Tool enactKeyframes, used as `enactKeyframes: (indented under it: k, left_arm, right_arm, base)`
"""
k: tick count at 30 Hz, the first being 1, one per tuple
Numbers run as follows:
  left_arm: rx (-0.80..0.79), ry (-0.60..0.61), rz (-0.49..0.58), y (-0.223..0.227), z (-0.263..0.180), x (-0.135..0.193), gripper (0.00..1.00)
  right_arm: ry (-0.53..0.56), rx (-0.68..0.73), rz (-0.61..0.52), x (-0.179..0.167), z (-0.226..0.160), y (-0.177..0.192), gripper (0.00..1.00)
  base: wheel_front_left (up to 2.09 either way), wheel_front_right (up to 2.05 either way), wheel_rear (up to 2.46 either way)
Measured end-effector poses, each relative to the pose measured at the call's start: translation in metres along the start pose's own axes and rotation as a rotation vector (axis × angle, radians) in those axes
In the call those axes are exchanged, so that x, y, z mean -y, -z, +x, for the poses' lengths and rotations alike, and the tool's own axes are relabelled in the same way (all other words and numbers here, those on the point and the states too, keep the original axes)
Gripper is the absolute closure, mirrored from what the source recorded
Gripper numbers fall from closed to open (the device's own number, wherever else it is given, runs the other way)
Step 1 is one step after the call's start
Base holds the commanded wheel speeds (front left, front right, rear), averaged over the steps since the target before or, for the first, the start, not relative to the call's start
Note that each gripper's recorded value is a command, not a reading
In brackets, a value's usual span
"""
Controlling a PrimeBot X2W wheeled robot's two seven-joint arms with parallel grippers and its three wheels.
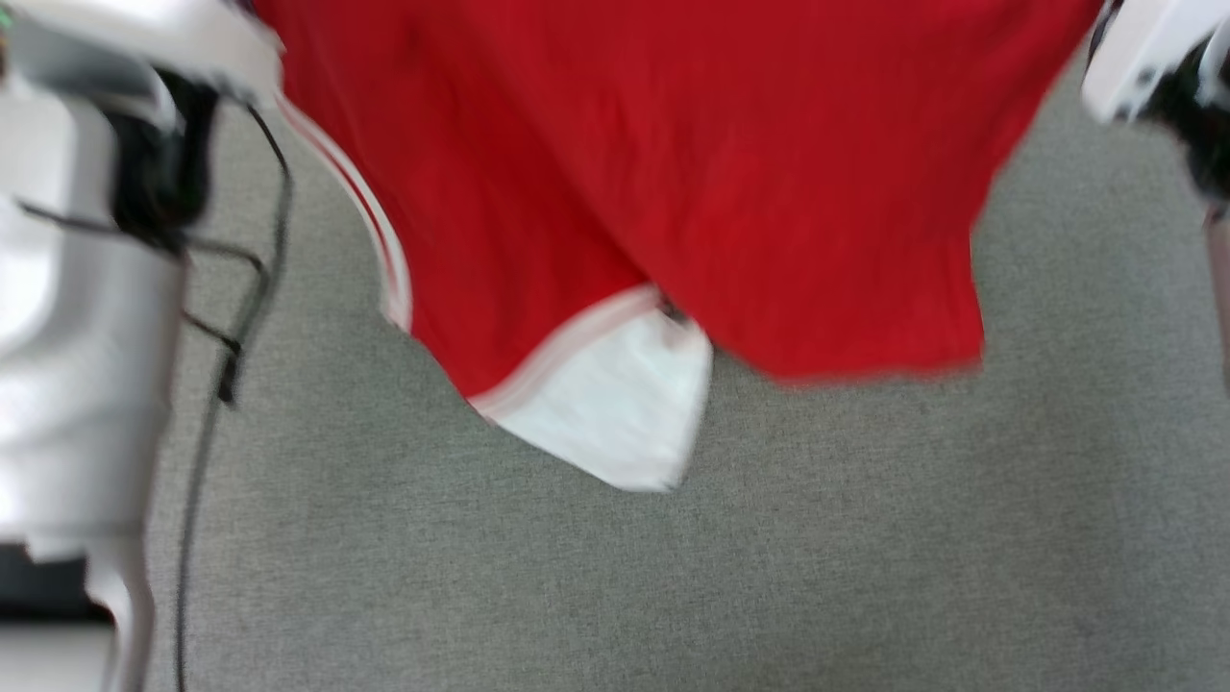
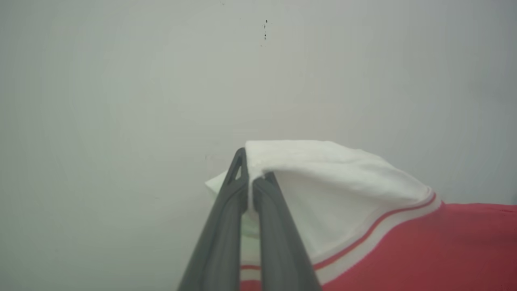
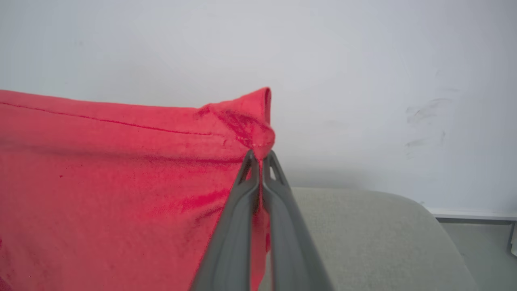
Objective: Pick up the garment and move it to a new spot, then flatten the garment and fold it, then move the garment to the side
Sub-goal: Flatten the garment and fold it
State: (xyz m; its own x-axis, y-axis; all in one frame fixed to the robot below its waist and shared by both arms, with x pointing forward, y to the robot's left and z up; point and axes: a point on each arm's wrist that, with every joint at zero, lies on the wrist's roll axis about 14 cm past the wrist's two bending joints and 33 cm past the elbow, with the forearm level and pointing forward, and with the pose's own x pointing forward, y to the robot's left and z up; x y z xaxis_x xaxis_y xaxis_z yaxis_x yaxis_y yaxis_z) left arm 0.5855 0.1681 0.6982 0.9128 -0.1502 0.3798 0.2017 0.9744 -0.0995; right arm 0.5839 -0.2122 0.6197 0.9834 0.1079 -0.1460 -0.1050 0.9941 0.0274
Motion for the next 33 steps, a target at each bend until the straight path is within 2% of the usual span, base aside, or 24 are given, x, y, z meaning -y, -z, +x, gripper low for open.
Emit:
enactKeyframes:
  k: [8,13,16,21,27,33]
  left_arm:
    - [0.165,-0.007,0.095,-0.059,0.065,-0.018,1.0]
    - [0.237,-0.013,0.141,-0.079,0.096,-0.031,1.0]
    - [0.257,-0.016,0.156,-0.079,0.114,-0.038,1.0]
    - [0.208,-0.022,0.163,-0.033,0.136,-0.052,1.0]
    - [0.071,-0.052,0.122,0.06,0.139,-0.074,1.0]
    - [-0.084,-0.093,0.08,0.136,0.115,-0.097,1.0]
  right_arm:
    - [0.031,0.297,-0.047,0.005,0.03,-0.097,1.0]
    - [0.029,0.399,-0.071,0.002,0.053,-0.135,1.0]
    - [0.029,0.43,-0.092,0.001,0.071,-0.141,1.0]
    - [0.03,0.415,-0.113,0.004,0.108,-0.121,1.0]
    - [0.006,0.281,-0.108,0.001,0.155,-0.044,1.0]
    - [-0.035,0.162,-0.081,-0.011,0.175,0.02,1.0]
  base:
    - [0.0,0.0,0.0]
    - [0.0,0.0,0.0]
    - [0.0,0.0,0.0]
    - [0.0,0.0,0.0]
    - [0.0,0.0,0.0]
    - [0.0,0.0,0.0]
